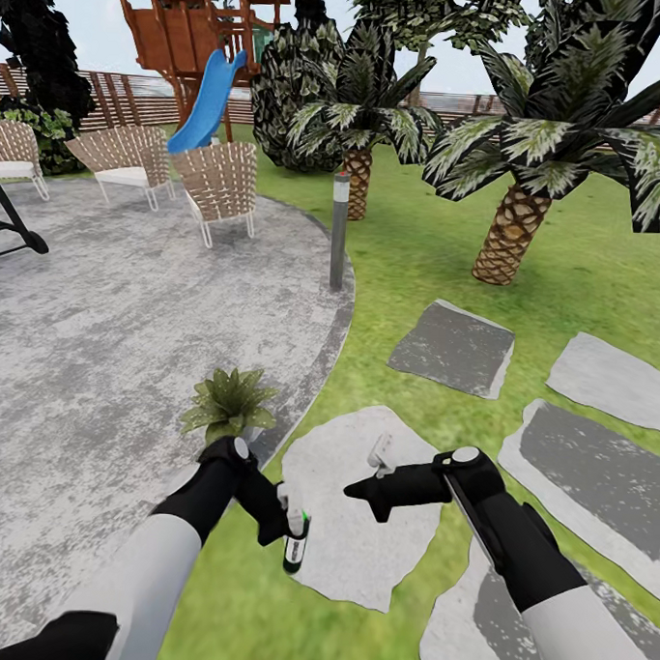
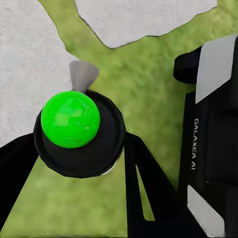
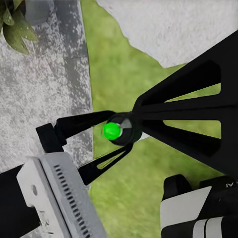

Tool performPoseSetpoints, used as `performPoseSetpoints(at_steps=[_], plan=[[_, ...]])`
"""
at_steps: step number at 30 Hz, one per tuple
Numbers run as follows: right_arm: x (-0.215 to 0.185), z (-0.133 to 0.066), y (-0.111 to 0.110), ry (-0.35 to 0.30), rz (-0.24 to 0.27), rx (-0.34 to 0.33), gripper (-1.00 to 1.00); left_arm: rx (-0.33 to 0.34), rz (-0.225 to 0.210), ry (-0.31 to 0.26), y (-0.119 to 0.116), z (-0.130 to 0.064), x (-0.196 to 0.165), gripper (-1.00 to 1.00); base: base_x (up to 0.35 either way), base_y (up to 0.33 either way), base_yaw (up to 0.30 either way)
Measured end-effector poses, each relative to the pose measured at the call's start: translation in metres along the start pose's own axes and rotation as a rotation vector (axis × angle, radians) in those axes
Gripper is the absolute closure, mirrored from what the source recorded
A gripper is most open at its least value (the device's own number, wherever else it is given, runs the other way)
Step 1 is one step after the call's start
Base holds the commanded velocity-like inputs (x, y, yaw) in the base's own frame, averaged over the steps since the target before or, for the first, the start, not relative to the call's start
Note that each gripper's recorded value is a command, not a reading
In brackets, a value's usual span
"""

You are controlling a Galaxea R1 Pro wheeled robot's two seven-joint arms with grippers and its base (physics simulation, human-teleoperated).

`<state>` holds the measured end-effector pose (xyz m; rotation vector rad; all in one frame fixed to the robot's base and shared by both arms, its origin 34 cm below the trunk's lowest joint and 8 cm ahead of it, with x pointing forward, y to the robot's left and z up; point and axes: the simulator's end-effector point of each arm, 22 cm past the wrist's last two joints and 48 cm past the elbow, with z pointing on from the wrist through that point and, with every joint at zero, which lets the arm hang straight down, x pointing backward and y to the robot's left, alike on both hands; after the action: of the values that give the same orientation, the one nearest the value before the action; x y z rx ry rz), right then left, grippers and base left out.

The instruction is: Pick up the pesticide atomizer in the garden and spray insectifuge to fully cover both potted plants in the garden.

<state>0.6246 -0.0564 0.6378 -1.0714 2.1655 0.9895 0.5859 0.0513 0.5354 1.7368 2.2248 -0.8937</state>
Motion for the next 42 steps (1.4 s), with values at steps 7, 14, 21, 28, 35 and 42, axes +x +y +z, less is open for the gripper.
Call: performPoseSetpoints(at_steps=[7, 14, 21, 28, 35, 42], plan=[[-0.001, 0.001, 0.001, -0.002, 0.000, -0.003, 1.00, 0.013, 0.051, 0.049, -0.006, 0.005, -0.001, 1.00, 0.000, 0.000, 0.000], [-0.002, 0.002, 0.002, -0.003, 0.000, -0.003, 1.00, 0.040, 0.056, -0.038, -0.014, 0.007, -0.024, 1.00, 0.000, 0.000, 0.000], [-0.001, 0.002, 0.002, -0.002, 0.000, -0.004, 1.00, 0.042, 0.062, -0.042, -0.015, 0.007, -0.027, 1.00, 0.000, 0.000, 0.000], [-0.002, 0.002, 0.002, -0.002, -0.001, -0.003, 1.00, 0.035, 0.071, -0.065, -0.016, 0.000, -0.047, 1.00, 0.000, 0.000, 0.000], [-0.002, 0.002, 0.002, -0.002, -0.001, -0.004, 1.00, 0.031, 0.108, -0.019, -0.022, 0.000, -0.054, 1.00, 0.000, 0.000, 0.000], [-0.001, 0.002, 0.002, -0.002, -0.001, -0.004, 1.00, 0.030, 0.107, -0.019, -0.022, 0.000, -0.055, 1.00, 0.000, 0.000, 0.000]])
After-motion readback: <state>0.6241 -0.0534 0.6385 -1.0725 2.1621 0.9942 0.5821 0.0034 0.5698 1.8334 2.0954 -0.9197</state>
